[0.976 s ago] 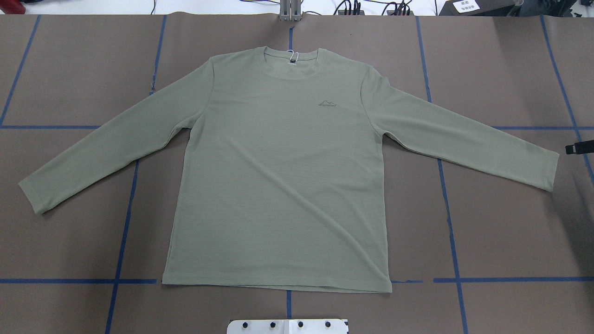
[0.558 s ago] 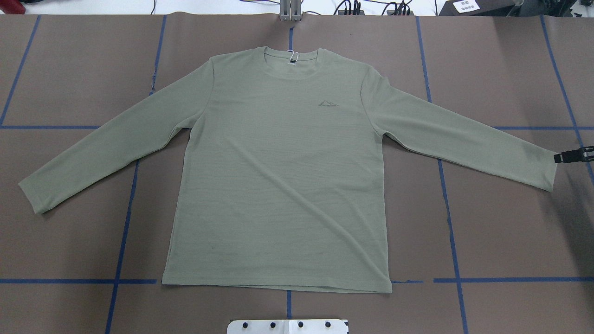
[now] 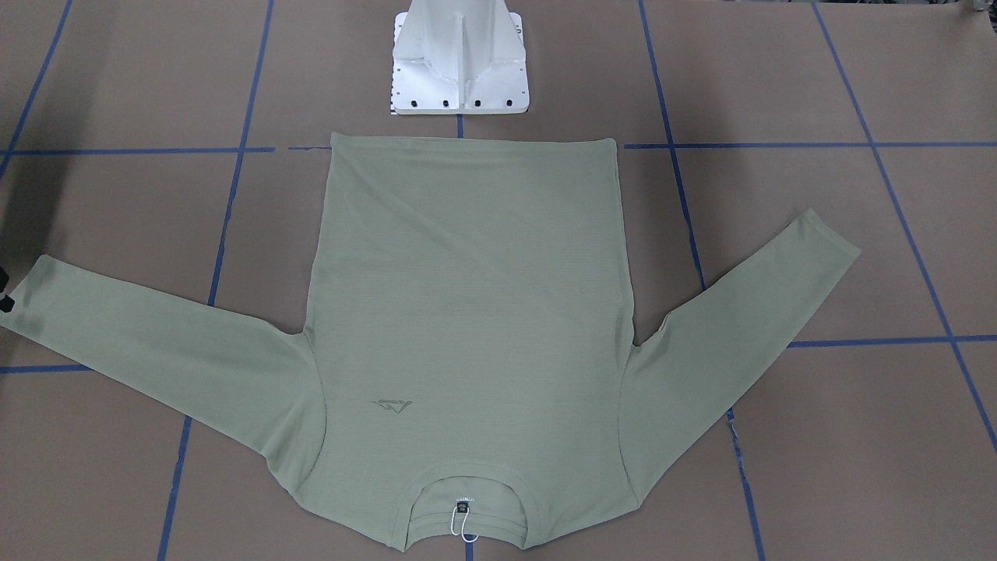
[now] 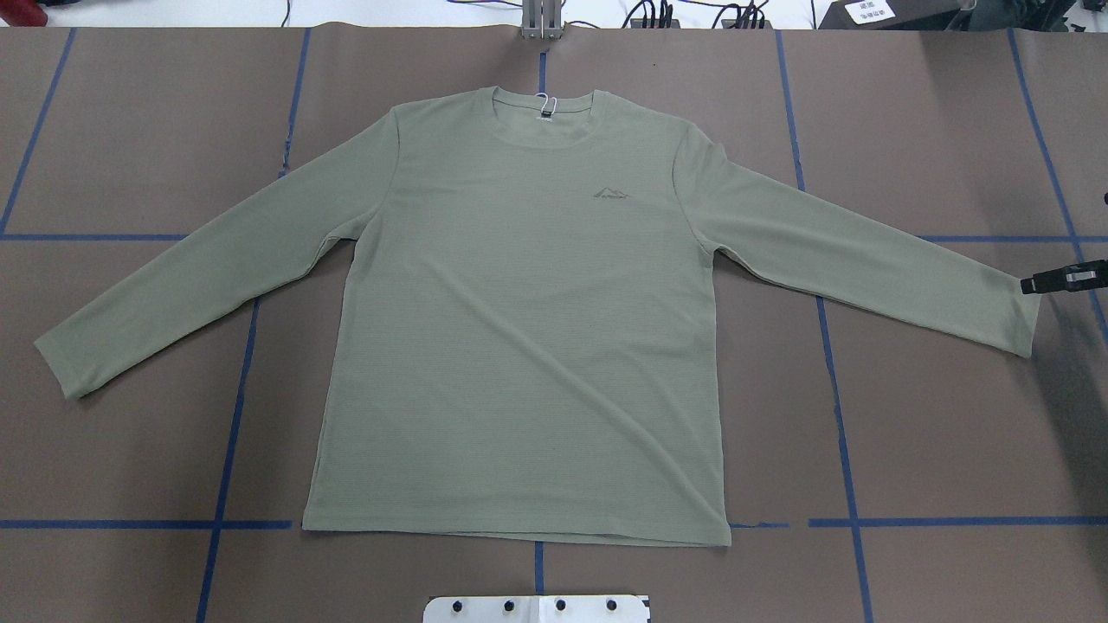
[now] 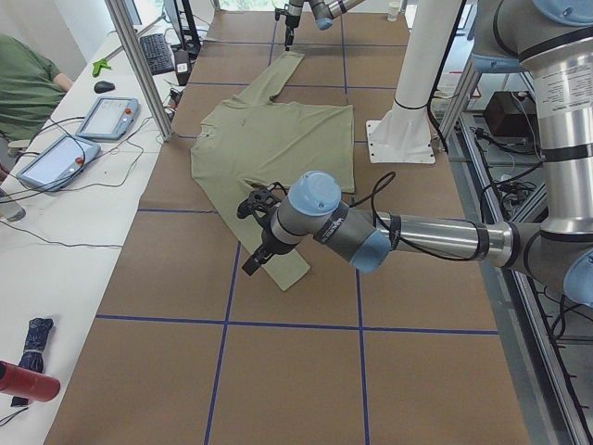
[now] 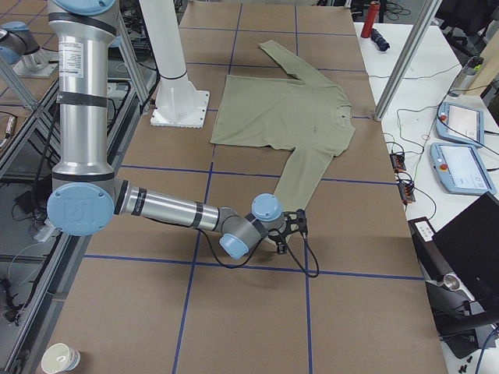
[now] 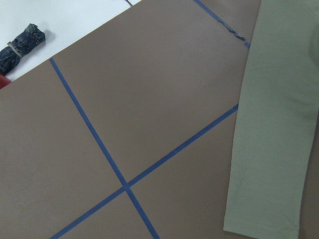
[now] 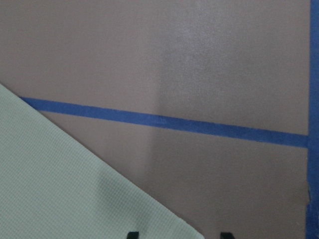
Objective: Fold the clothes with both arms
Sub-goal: 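Lower the right gripper to the cuff of the sleeve nearest it and grasp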
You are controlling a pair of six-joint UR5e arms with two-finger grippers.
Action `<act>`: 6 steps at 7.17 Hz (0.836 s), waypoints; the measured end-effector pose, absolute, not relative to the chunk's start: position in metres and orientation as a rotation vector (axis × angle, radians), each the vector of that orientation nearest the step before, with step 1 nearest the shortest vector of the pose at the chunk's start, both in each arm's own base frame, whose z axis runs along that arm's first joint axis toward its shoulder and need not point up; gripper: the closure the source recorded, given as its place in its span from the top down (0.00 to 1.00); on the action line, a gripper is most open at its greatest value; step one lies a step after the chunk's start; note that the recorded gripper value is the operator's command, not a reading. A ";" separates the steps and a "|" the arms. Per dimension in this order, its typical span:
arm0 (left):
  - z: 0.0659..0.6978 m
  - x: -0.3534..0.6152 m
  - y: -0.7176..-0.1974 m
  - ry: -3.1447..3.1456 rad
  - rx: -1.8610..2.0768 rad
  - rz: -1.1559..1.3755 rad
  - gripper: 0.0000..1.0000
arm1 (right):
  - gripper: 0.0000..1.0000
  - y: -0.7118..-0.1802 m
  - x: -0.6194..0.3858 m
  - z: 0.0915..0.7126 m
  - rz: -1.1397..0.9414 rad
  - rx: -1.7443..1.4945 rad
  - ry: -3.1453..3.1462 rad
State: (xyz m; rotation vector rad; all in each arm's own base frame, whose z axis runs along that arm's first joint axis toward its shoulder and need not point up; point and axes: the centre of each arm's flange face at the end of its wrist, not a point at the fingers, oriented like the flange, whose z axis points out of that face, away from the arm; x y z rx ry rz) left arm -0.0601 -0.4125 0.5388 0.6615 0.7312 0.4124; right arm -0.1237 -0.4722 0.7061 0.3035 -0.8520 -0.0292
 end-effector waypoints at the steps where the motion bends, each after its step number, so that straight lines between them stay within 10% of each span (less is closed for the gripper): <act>1: 0.538 -0.060 -0.412 0.731 0.662 0.412 1.00 | 0.62 -0.473 -0.125 0.708 -0.032 0.303 -0.853; 6: 0.536 -0.060 -0.414 0.731 0.666 0.411 1.00 | 0.58 -0.470 -0.134 0.712 -0.047 0.293 -0.851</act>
